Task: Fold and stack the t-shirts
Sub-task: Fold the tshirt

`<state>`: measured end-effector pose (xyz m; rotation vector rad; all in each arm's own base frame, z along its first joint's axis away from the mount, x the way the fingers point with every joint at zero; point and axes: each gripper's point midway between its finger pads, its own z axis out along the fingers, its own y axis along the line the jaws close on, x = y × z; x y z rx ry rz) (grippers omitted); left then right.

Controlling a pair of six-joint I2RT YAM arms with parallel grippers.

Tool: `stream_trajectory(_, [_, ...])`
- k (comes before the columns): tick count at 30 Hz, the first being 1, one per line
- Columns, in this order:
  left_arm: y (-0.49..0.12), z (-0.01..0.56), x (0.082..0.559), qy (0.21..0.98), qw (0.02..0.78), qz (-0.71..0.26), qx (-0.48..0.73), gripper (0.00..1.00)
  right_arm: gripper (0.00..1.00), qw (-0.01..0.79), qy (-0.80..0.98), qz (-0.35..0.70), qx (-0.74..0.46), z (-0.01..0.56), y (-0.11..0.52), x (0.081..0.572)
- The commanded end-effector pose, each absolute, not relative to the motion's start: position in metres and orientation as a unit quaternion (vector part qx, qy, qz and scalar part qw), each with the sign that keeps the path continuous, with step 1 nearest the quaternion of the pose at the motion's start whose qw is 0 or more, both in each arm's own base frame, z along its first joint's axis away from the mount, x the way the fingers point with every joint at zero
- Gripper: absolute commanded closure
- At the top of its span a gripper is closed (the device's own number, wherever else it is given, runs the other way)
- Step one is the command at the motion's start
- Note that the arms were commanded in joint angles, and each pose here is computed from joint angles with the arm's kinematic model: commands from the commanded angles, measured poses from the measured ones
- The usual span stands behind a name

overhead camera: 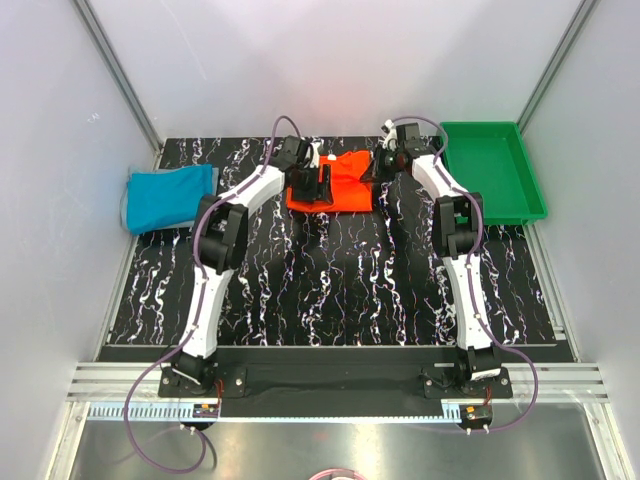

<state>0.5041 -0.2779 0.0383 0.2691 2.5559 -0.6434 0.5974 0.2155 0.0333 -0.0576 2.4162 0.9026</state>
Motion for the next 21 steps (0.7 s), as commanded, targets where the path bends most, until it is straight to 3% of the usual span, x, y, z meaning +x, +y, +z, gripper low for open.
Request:
stream_trajectory(1, [-0.276, 0.021, 0.452, 0.951, 0.146, -0.261, 0.082, 0.27, 1.00, 0.297, 0.887, 0.349, -0.053, 0.085, 0.220, 0.587])
stream_trajectory(10, [-0.265, 0.022, 0.429, 0.957, 0.131, -0.247, 0.081, 0.25, 1.00, 0.274, 0.891, 0.357, -0.057, 0.092, 0.218, 0.556])
stream_trajectory(21, [-0.271, 0.055, 0.364, 0.955, 0.118, -0.254, 0.093, 0.25, 1.00, 0.223, 0.896, 0.380, -0.043, 0.114, 0.218, 0.500])
